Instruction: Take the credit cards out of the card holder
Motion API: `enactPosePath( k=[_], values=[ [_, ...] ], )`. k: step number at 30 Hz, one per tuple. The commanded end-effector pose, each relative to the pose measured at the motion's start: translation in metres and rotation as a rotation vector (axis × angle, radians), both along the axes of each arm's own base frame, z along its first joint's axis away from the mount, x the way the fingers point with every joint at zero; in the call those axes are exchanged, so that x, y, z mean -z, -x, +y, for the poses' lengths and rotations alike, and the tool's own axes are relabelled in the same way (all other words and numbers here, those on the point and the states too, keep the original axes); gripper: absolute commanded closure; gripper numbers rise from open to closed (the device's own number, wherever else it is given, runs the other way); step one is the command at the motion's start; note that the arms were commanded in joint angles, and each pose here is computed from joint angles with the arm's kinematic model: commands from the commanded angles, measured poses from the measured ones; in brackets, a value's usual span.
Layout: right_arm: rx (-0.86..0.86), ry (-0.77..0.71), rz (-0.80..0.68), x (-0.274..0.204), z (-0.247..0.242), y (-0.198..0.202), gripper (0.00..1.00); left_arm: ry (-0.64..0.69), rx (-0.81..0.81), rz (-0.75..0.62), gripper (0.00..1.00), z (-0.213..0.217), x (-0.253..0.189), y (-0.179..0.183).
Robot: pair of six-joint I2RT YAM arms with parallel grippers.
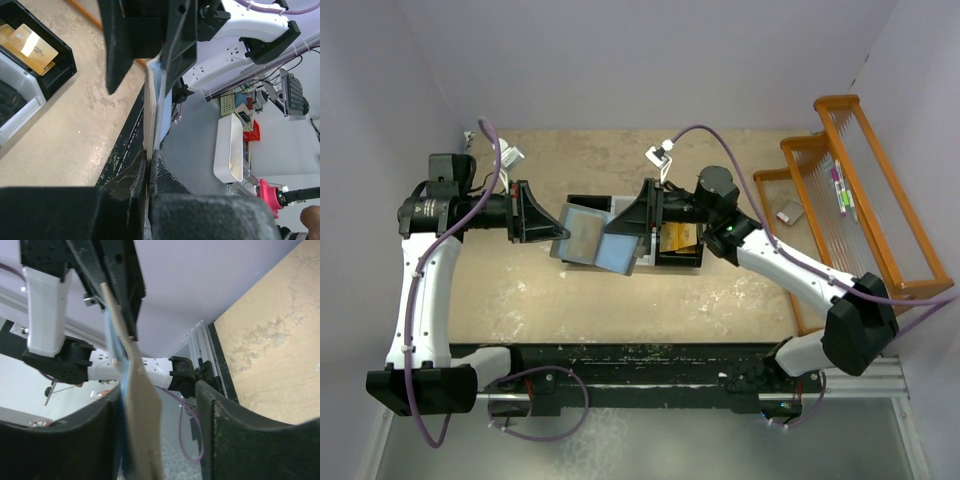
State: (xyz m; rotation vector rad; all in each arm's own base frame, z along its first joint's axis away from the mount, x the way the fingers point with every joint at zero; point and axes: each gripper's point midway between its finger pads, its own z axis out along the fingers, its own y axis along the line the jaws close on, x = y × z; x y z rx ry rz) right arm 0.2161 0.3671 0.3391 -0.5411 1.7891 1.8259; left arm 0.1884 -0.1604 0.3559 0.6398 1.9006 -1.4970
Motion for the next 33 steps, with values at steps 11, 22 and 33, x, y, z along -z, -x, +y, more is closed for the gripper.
enactPosePath(
  k=[11,22,33],
  values=[
    [-0.138,-0.144,-0.089,-0.027,0.007,0.030,0.12,0.047,0.038,-0.018,1.00,-0.003,-0.017,0.008],
    [-0.030,-0.097,-0.151,-0.044,0.023,0.012,0.16,0.049,0.038,-0.025,1.00,-0.004,-0.021,0.011],
    [0.179,0.106,-0.135,-0.012,0.034,-0.021,0.39,0.060,0.050,-0.032,1.00,-0.004,-0.024,0.014]
  ],
)
